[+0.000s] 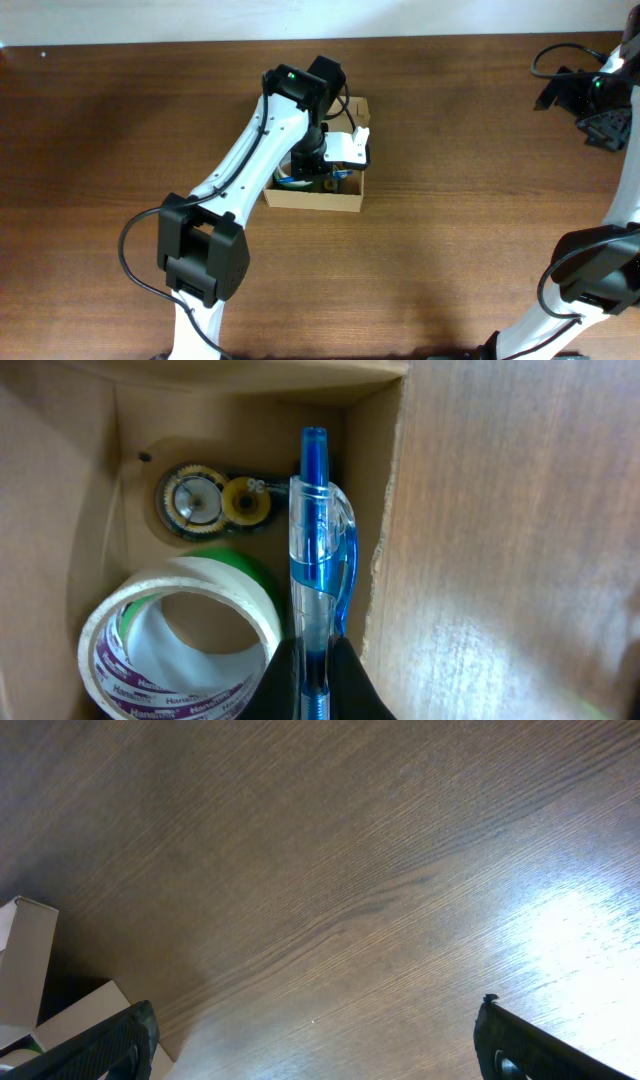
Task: Pack container
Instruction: 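Carry the blue pen with the left gripper and release it into the box, then retract the left arm and bring both grippers to the box lid flaps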
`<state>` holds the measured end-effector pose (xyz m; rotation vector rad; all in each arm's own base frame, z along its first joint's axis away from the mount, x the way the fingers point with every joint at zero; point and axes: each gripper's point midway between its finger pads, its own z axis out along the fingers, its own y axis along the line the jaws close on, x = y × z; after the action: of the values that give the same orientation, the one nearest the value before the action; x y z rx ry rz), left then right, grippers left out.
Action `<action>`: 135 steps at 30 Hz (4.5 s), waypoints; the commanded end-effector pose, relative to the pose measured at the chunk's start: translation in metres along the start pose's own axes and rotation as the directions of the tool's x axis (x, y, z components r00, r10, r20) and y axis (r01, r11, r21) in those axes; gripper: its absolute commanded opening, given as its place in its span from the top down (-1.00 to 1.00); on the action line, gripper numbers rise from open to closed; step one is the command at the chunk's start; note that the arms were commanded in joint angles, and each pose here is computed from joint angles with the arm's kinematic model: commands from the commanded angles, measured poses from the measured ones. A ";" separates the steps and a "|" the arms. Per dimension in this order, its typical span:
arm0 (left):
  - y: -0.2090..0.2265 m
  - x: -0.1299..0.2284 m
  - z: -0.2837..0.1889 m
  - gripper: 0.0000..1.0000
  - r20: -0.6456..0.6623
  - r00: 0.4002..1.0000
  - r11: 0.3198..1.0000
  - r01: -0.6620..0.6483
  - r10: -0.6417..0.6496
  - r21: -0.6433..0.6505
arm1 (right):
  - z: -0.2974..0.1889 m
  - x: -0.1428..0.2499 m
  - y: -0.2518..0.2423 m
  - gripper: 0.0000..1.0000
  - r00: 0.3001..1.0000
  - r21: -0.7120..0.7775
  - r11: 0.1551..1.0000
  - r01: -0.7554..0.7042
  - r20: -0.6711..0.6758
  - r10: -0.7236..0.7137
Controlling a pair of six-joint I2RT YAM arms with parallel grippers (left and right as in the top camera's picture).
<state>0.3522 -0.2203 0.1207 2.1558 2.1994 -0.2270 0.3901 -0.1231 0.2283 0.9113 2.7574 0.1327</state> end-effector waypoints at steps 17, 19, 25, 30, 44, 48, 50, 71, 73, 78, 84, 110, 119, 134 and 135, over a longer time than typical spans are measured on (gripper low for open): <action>0.001 0.007 0.026 0.96 -0.018 0.999 0.999 -0.042 0.042 0.006 | 0.002 0.001 0.000 -0.98 1.000 -0.003 1.000 0.002 -0.007 -0.002; 0.001 0.006 0.027 0.97 -0.016 0.999 0.999 -0.042 0.042 0.004 | 0.002 0.001 0.000 -0.98 1.000 -0.003 1.000 0.002 -0.007 -0.002; 0.001 0.005 0.028 0.96 -0.014 0.999 0.999 -0.043 0.043 0.005 | 0.002 0.001 0.000 -0.98 1.000 -0.003 1.000 0.002 -0.007 -0.002; 0.001 0.006 0.032 0.97 -0.019 0.999 0.999 -0.041 0.041 0.016 | 0.002 0.001 0.000 -0.98 1.000 -0.003 1.000 0.002 -0.007 -0.002; -0.002 0.008 0.050 0.96 -0.041 0.998 0.998 -0.038 0.040 0.058 | 0.002 0.001 0.000 -0.98 1.000 -0.003 1.000 0.002 -0.007 -0.002; -0.003 0.007 0.051 0.74 -0.045 0.998 0.998 -0.041 0.043 0.056 | 0.002 0.001 0.000 -0.98 1.000 -0.003 1.000 0.002 -0.007 -0.002; -0.003 0.006 0.051 0.61 -0.046 0.999 0.998 -0.027 0.030 0.055 | 0.002 0.001 0.000 -0.98 1.000 -0.003 1.000 0.002 -0.007 -0.002; 0.004 0.011 -0.132 0.00 0.119 0.977 0.870 0.209 -0.174 -0.446 | 0.002 0.001 0.000 -0.98 1.000 -0.003 1.000 0.002 -0.007 -0.002; 0.002 0.022 -0.166 -0.04 0.190 0.961 0.818 0.269 -0.199 -0.508 | 0.002 0.001 0.000 -0.98 1.000 -0.003 1.000 0.002 -0.007 -0.002; 0.017 0.077 -0.234 -0.04 0.436 0.815 0.592 0.578 -0.382 -0.561 | 0.002 0.001 0.000 -0.98 1.000 -0.003 1.000 0.002 -0.007 -0.002; 0.051 0.195 -0.245 -0.05 0.655 0.335 0.125 0.930 -0.677 -0.346 | 0.000 -0.028 0.013 -0.98 0.994 -0.059 0.998 0.007 0.107 -0.001; 0.145 0.185 -0.063 0.97 0.462 0.048 0.218 0.921 -0.886 0.323 | 0.073 0.009 0.092 0.92 0.983 -0.347 0.922 0.170 -0.003 -0.182; 0.160 0.167 0.004 0.96 0.353 -0.011 0.195 0.818 -0.935 0.541 | 0.145 0.085 0.157 0.92 0.932 -0.611 0.781 0.127 -0.196 -0.306; 0.159 0.151 0.063 0.97 0.236 -0.023 0.136 0.760 -0.971 0.636 | 0.234 0.120 0.227 0.92 0.896 -0.720 0.691 -0.061 -0.345 -0.281; 0.160 0.149 0.065 0.96 0.238 -0.020 0.140 0.759 -0.971 0.636 | 0.236 0.121 0.228 0.92 0.894 -0.720 0.691 -0.064 -0.348 -0.280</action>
<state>0.5051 -0.0663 0.0294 -0.0001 2.7066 -1.1575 0.4903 0.1181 0.0145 0.4662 2.6927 1.3396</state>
